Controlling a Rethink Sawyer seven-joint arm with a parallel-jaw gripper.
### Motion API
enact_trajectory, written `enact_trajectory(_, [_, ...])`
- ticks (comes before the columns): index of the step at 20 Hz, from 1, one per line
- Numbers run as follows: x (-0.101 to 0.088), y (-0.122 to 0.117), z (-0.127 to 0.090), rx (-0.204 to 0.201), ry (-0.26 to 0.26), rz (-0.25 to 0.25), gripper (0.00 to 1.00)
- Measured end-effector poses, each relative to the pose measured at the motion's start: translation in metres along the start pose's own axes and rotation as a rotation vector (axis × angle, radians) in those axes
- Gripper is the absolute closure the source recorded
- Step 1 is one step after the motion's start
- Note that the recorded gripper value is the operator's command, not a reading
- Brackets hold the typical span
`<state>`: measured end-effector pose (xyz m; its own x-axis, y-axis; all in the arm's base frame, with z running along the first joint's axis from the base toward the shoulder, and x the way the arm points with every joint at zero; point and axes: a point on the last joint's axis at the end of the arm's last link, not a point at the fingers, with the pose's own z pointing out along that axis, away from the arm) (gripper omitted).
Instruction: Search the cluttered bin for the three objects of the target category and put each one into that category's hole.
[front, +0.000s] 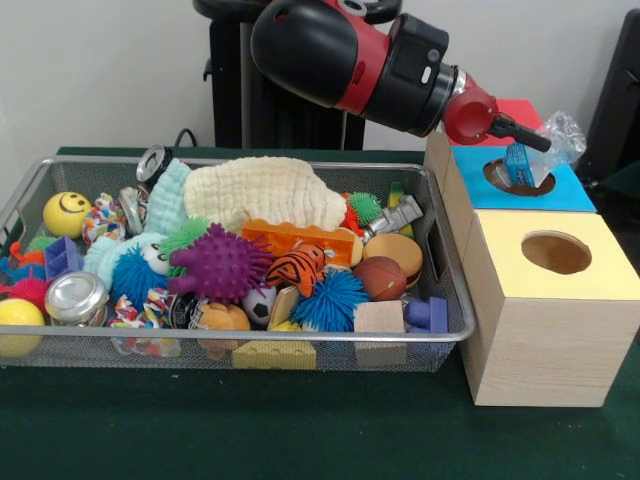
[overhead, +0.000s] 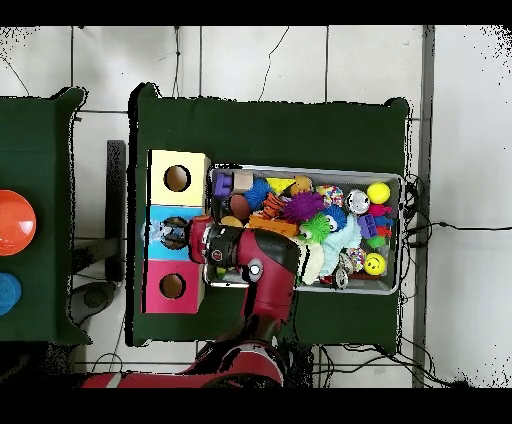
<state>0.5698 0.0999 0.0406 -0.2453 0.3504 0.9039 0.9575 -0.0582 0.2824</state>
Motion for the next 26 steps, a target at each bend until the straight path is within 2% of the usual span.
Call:
enact_trajectory(1, [0.0,0.0,0.0,0.0,0.0,0.0,1.0])
enact_trajectory(2, [0.0,0.0,0.0,0.0,0.0,0.0,0.0])
enact_trajectory(17, [0.001,0.001,0.0,0.001,0.001,-0.002,0.0])
enact_trajectory(22, [0.012,0.008,0.002,0.003,0.005,-0.027,0.0])
enact_trajectory(23, [0.019,0.01,0.002,0.019,0.003,-0.044,0.0])
enact_trajectory(26, [0.036,0.01,-0.005,0.124,-0.037,-0.108,0.0])
